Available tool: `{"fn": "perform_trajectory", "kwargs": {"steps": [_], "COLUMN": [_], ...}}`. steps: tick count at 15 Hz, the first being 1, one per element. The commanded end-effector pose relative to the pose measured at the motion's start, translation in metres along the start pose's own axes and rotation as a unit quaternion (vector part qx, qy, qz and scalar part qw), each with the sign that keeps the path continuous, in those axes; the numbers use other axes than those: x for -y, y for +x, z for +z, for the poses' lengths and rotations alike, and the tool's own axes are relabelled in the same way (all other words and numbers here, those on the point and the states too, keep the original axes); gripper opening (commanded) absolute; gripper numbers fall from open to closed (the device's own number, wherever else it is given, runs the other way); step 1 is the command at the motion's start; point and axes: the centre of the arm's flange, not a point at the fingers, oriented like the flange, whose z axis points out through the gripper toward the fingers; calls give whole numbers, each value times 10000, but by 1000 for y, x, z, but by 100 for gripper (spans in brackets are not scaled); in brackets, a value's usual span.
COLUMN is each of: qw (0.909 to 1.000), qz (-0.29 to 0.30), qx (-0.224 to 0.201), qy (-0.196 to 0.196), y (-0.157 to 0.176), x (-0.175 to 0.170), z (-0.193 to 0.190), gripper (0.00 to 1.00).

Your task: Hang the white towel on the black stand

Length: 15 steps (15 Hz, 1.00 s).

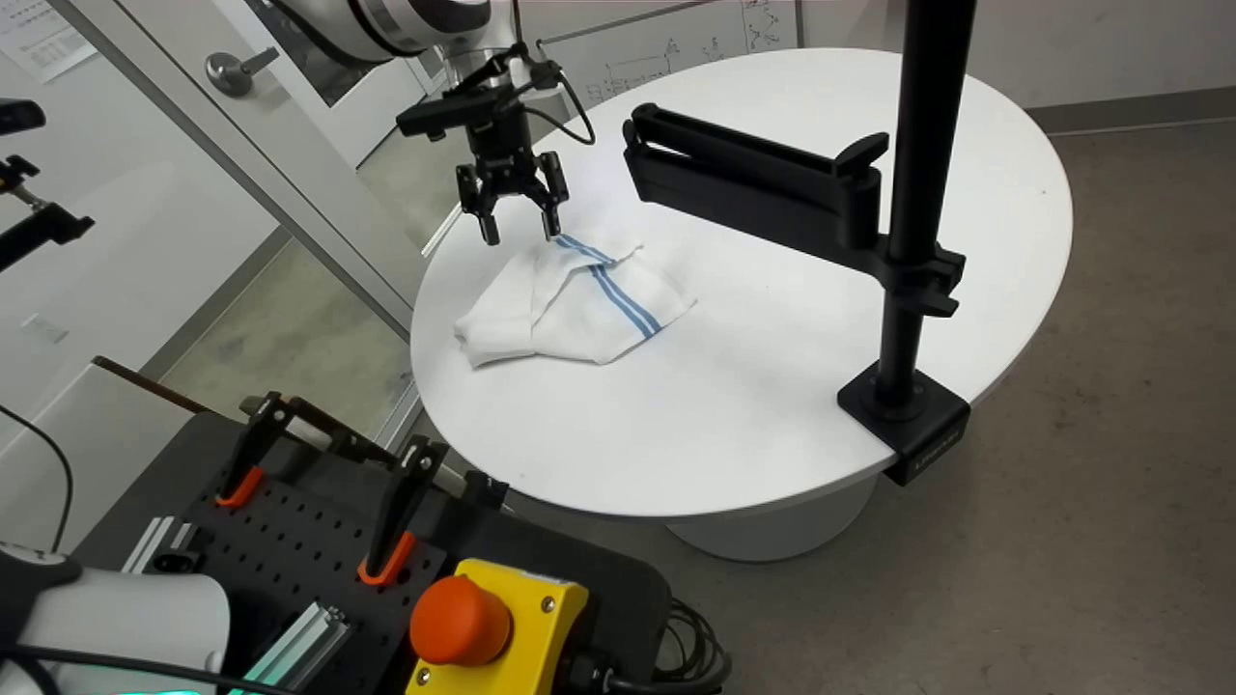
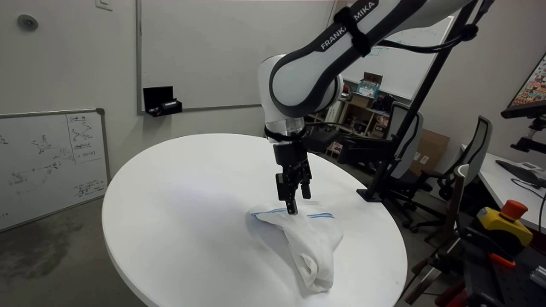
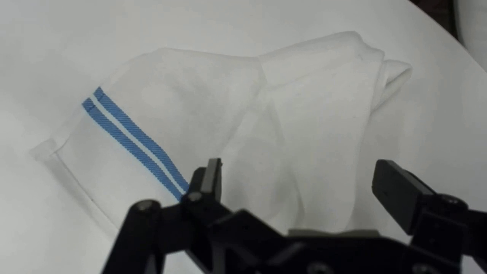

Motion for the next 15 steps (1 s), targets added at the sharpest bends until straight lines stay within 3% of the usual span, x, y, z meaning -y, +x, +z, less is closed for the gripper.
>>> {"fn": "perform_trajectory", "kwargs": {"steps": [1, 6, 15], "qw": [9994, 9978, 9973], "qz": [-25, 20, 309], "qx": [-226, -534, -423], "qy": [-259, -401, -508], "y": [7, 12, 10], "x": [-10, -16, -18], "z": [10, 23, 30], "gripper": [100, 100, 100]}}
